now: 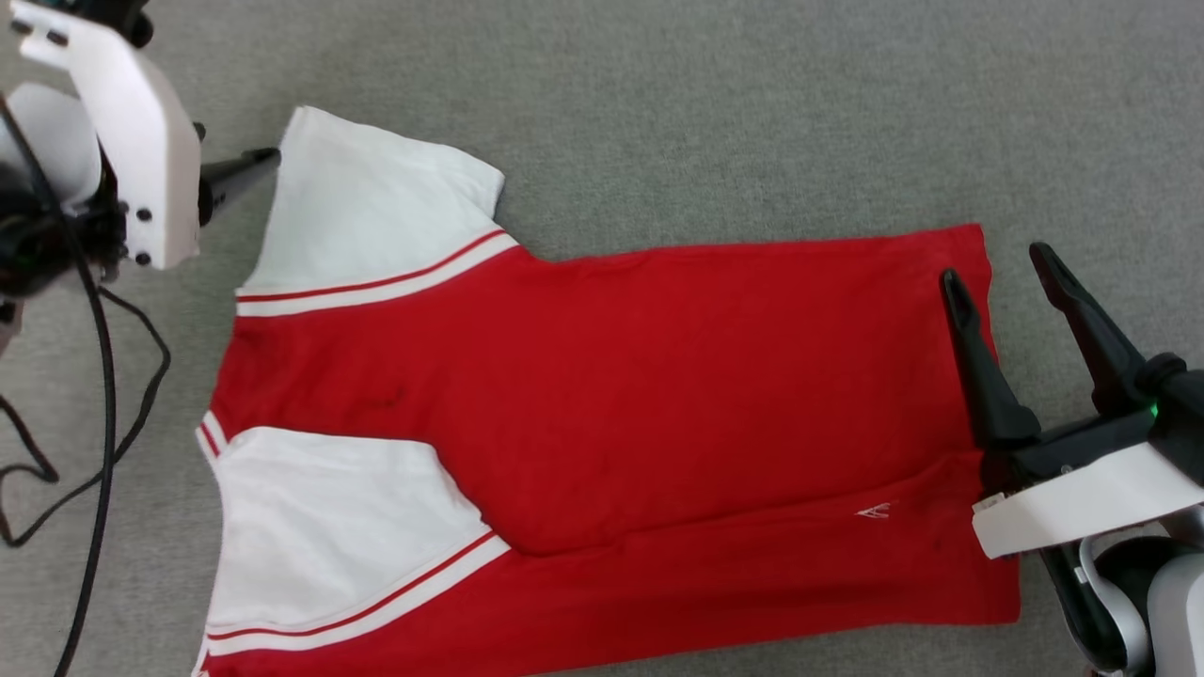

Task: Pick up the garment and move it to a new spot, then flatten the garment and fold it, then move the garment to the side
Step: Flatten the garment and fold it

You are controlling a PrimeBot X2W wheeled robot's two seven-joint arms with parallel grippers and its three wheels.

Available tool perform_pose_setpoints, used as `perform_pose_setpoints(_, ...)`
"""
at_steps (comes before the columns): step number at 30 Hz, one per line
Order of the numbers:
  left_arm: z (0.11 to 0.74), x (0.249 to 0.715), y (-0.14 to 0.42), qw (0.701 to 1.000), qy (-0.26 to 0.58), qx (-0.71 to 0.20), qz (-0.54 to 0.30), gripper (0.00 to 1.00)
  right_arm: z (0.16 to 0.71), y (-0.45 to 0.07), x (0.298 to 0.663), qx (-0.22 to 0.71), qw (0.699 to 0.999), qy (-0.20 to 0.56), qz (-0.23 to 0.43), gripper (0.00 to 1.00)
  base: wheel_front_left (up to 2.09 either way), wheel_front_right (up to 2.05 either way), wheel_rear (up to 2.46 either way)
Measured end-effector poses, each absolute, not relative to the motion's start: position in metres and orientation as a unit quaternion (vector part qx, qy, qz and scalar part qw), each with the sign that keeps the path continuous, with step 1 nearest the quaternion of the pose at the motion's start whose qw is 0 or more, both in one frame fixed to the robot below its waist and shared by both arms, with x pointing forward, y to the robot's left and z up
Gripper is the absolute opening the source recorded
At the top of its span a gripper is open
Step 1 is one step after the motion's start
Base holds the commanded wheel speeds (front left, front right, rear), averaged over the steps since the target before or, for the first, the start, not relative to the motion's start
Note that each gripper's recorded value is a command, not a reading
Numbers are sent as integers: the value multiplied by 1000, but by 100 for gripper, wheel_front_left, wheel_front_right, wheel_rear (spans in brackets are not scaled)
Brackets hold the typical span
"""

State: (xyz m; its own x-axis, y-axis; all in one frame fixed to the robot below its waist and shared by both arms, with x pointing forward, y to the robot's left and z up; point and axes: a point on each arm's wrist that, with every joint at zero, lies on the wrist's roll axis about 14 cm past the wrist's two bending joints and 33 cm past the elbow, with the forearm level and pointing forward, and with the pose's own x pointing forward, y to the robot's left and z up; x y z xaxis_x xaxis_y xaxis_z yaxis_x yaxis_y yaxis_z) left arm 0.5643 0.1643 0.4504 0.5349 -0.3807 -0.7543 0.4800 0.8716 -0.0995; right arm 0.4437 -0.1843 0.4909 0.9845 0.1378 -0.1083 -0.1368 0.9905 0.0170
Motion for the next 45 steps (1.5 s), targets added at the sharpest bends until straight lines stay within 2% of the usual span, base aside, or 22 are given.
perform_pose_setpoints(10, 399, 596, 145, 834, 478, 103, -257, 100, 461, -190, 458, -7, 994, 84, 63, 100, 0, 0, 0)
perform_pose_setpoints(16, 367, 594, 148, 805, 517, 139, -257, 100, 452, -195, 460, -12, 994, 94, 57, 100, 0, 0, 0)
perform_pose_setpoints(18, 365, 593, 149, 802, 520, 142, -259, 0, 453, -198, 460, -13, 994, 93, 54, 100, 0, 0, 0)
perform_pose_setpoints(26, 378, 588, 148, 821, 487, 141, -264, 0, 481, -209, 466, -38, 996, 62, 49, 100, 0, 0, 0)
perform_pose_setpoints(30, 404, 588, 145, 841, 446, 139, -271, 0, 490, -218, 470, -79, 991, 88, 60, 100, 0, 0, 0)
perform_pose_setpoints(36, 436, 581, 143, 864, 396, 138, -279, 0, 485, -223, 485, -117, 971, 184, 92, 100, 0, 0, 0)
perform_pose_setpoints(40, 450, 574, 143, 871, 375, 140, -284, 0, 462, -229, 486, -126, 940, 297, 111, 100, 0, 0, 0)
perform_pose_setpoints(45, 456, 566, 143, 875, 362, 142, -289, 0, 440, -233, 487, -141, 897, 400, 124, 100, 0, 0, 0)
